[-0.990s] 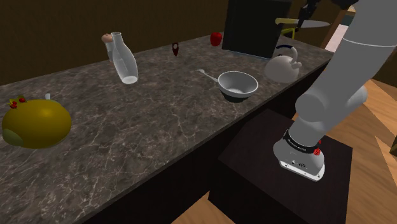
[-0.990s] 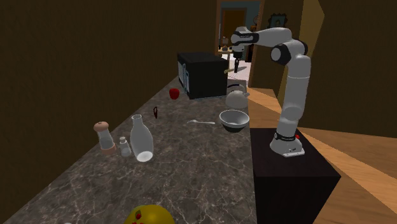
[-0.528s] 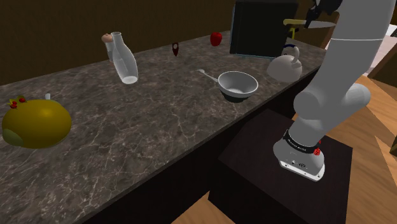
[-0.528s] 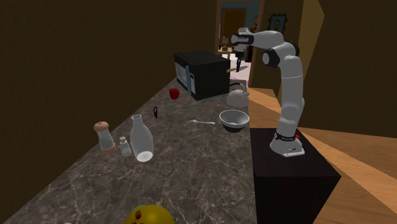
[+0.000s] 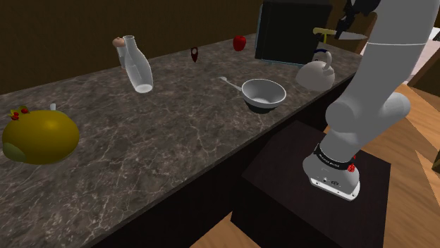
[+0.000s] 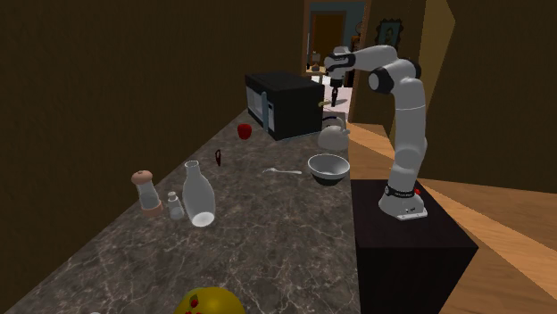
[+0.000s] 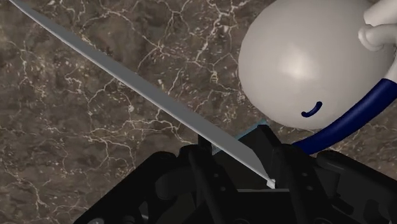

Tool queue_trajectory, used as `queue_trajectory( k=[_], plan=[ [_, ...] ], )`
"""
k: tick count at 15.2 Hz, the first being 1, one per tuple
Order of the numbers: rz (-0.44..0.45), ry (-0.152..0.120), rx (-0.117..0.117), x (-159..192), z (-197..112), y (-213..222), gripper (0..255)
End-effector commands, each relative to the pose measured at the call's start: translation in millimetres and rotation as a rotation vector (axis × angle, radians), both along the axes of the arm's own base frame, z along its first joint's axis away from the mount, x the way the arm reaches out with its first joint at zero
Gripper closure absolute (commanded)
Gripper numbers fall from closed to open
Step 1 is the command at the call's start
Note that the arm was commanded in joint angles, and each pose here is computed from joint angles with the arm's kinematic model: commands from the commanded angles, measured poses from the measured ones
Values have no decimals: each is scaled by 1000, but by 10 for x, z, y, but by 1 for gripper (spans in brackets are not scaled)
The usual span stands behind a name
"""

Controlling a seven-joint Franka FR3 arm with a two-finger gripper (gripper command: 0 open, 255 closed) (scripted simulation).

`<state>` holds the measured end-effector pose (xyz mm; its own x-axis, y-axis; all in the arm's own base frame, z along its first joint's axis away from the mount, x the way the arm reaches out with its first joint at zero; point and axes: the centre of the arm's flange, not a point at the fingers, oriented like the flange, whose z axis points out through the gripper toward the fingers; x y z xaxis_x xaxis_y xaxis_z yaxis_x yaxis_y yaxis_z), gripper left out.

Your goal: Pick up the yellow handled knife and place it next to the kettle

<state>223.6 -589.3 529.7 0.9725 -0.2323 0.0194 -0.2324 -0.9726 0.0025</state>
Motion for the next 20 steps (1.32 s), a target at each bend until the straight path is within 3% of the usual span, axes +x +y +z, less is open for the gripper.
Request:
queue_trajectory(
  k=[1, 20],
  plan=[
    [8, -2, 2, 88, -149, 14, 255],
    [8, -2, 2, 88, -1152, 14, 255]
  ],
)
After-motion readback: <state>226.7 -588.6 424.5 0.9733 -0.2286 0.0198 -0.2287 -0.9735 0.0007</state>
